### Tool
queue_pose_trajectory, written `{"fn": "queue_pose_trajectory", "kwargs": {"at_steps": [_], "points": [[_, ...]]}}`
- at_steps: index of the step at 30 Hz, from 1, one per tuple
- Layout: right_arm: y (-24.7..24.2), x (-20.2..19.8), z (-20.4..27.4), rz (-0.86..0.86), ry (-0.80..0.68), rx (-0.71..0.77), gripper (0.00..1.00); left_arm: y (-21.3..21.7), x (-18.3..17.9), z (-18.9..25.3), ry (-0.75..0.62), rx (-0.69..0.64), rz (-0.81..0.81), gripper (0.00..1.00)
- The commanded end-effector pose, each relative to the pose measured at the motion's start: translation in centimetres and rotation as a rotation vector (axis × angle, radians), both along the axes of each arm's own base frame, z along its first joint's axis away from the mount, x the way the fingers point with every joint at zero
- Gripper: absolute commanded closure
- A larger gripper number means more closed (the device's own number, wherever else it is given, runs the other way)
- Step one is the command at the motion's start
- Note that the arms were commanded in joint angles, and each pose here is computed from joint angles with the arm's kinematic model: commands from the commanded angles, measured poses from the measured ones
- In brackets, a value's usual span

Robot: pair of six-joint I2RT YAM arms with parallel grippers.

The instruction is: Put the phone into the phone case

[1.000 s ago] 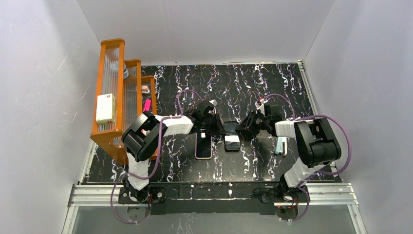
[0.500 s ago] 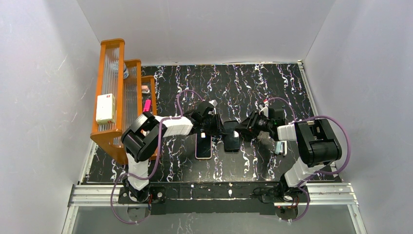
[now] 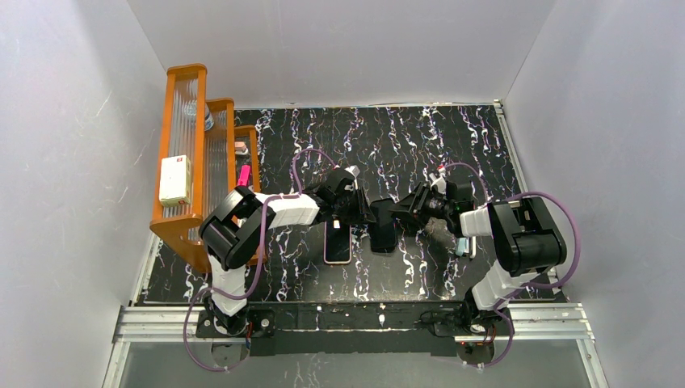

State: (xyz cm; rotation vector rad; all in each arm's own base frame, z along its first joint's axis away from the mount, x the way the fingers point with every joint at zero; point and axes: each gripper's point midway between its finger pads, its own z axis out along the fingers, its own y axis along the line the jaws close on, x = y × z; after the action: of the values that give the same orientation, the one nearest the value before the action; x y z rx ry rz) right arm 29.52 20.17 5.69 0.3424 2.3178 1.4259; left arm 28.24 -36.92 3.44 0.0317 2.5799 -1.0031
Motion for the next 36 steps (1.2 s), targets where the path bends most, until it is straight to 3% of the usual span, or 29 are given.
{"fn": "queue_pose_trajectory", "kwargs": {"at_steps": [1,12,23,29,32,36], "points": [[2.0,-1.8,1.9,0.149,0.0,0.092,0.52,0.8,-2.9,-3.4,0.058,0.102,-0.046,0.8],[2.6,-2.3,1.7,0.176,0.024,0.129,0.54,0.7,-3.2,-3.7,0.069,0.094,-0.046,0.8],[2.5,-2.1,0.7,0.176,0.033,0.106,0.65,1.3,-3.4,-3.2,0.048,0.095,-0.045,0.8],[2.5,-2.0,0.9,0.184,0.024,0.097,0.77,0.9,-3.3,-2.9,0.052,0.081,-0.056,0.8],[2.5,-1.8,1.5,0.2,0.003,0.094,0.88,1.2,-3.0,-2.0,0.026,0.083,-0.045,0.78],[2.3,-1.7,2.9,0.214,-0.036,0.108,0.99,1.8,-2.1,1.8,-0.032,0.061,-0.032,0.59]]}}
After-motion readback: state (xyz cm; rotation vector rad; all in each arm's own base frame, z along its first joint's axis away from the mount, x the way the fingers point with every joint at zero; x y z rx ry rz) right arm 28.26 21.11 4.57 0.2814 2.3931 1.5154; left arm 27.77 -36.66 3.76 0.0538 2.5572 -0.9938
